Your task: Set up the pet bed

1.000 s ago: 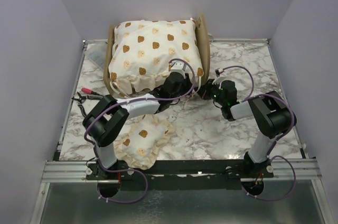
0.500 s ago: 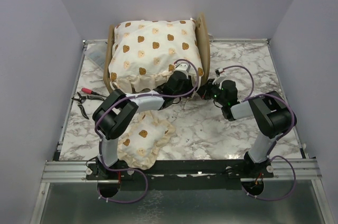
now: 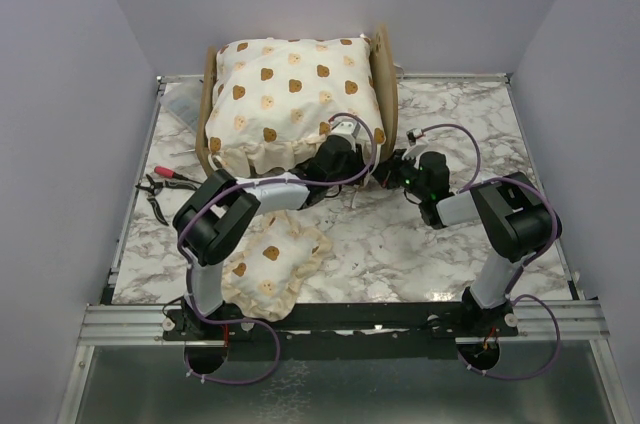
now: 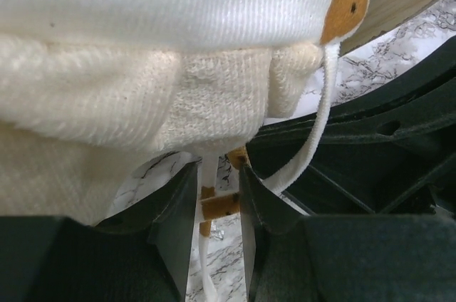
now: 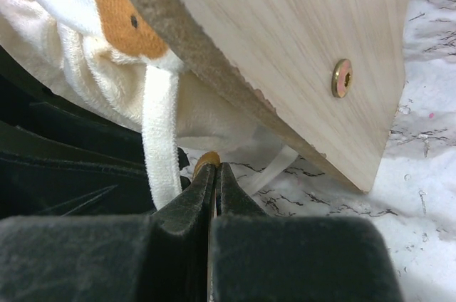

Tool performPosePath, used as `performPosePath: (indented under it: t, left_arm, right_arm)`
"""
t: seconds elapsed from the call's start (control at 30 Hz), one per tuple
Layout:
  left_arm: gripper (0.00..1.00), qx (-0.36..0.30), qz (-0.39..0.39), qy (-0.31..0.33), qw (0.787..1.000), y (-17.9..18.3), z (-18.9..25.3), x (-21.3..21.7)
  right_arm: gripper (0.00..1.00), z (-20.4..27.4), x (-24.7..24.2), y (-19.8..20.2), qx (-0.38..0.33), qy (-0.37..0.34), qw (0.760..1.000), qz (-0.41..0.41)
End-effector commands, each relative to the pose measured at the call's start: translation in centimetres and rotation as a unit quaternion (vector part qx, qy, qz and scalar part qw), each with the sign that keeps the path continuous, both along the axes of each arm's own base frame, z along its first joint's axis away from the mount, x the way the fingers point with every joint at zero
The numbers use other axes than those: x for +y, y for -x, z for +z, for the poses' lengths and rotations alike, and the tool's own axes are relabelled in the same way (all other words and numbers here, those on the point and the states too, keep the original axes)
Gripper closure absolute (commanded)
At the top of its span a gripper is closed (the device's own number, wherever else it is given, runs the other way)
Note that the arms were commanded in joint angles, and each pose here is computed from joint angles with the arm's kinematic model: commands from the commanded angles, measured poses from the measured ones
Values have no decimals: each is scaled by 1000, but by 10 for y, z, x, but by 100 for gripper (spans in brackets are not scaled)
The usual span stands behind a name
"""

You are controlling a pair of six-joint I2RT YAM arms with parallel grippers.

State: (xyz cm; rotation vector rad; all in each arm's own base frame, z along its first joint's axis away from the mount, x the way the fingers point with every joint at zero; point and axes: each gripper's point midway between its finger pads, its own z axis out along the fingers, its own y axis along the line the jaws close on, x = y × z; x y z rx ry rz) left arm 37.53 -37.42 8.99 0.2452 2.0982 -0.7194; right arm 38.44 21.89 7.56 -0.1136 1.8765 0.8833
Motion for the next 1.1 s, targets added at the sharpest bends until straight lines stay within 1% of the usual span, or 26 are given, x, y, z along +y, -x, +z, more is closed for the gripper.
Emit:
performPosePath:
  t: [0.0, 0.2, 0.33, 0.67, 0.87, 1.07]
  left_arm:
    - [68, -20, 19, 28, 999, -3, 24, 3]
    - [68, -26, 47, 44, 998, -4, 29, 11]
    - [68, -30, 49, 54, 997, -3, 32, 12]
    - [67, -13, 3, 71, 997, 2, 24, -8]
    - [67, -3, -5, 66, 998, 3, 13, -12]
    - [70, 6, 7, 46, 999, 5, -1, -3]
  right_arm:
    - [100, -1, 3, 1, -9, 4, 1000, 13]
    - [99, -3, 2, 1, -7, 7, 1000, 11]
    - [100, -3, 3, 1, -7, 6, 1000, 13]
    - [99, 0, 5, 2, -11, 2, 1000, 20]
    - [99, 1, 5, 2, -11, -2, 1000, 18]
    - [99, 1, 3, 1, -9, -2, 1000, 9]
